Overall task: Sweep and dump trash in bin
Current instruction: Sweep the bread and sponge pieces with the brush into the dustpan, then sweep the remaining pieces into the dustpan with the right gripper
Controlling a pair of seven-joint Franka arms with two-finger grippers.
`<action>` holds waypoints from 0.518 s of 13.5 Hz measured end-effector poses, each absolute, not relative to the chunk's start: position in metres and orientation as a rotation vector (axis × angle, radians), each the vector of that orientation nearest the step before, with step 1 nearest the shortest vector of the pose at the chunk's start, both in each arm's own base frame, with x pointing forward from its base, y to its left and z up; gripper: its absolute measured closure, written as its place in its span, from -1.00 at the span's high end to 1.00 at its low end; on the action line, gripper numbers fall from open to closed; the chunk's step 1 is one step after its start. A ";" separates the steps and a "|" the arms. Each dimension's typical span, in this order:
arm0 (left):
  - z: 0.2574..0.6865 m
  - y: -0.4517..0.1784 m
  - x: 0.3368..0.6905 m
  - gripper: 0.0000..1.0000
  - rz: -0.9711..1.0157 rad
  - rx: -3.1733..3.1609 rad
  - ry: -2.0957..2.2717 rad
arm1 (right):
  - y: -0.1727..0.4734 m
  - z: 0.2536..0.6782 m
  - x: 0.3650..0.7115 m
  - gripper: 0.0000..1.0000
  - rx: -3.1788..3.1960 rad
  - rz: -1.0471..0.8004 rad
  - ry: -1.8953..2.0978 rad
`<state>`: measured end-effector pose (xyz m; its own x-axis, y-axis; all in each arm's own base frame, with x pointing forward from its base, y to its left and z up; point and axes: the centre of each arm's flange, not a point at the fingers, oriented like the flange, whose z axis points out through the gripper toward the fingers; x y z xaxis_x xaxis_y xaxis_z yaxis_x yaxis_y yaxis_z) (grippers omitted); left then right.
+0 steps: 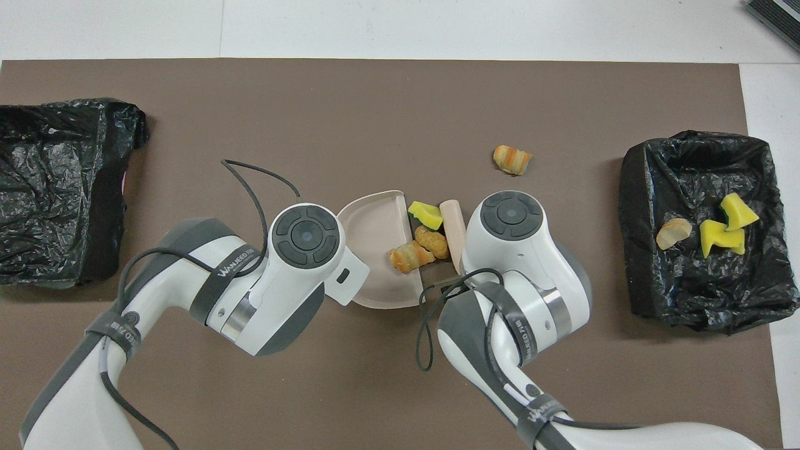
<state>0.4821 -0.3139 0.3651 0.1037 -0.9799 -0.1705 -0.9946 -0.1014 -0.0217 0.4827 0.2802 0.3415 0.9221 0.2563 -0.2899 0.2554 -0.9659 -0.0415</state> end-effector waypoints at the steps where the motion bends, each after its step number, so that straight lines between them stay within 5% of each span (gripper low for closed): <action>1: 0.364 -0.312 0.482 -0.37 0.171 -2.234 2.011 | 0.290 0.347 0.480 -0.50 -3.059 0.465 -0.449; 7: 0.362 -0.308 0.483 -0.37 0.163 -2.237 2.009 | 0.261 0.393 0.507 -0.50 -3.055 0.500 -0.393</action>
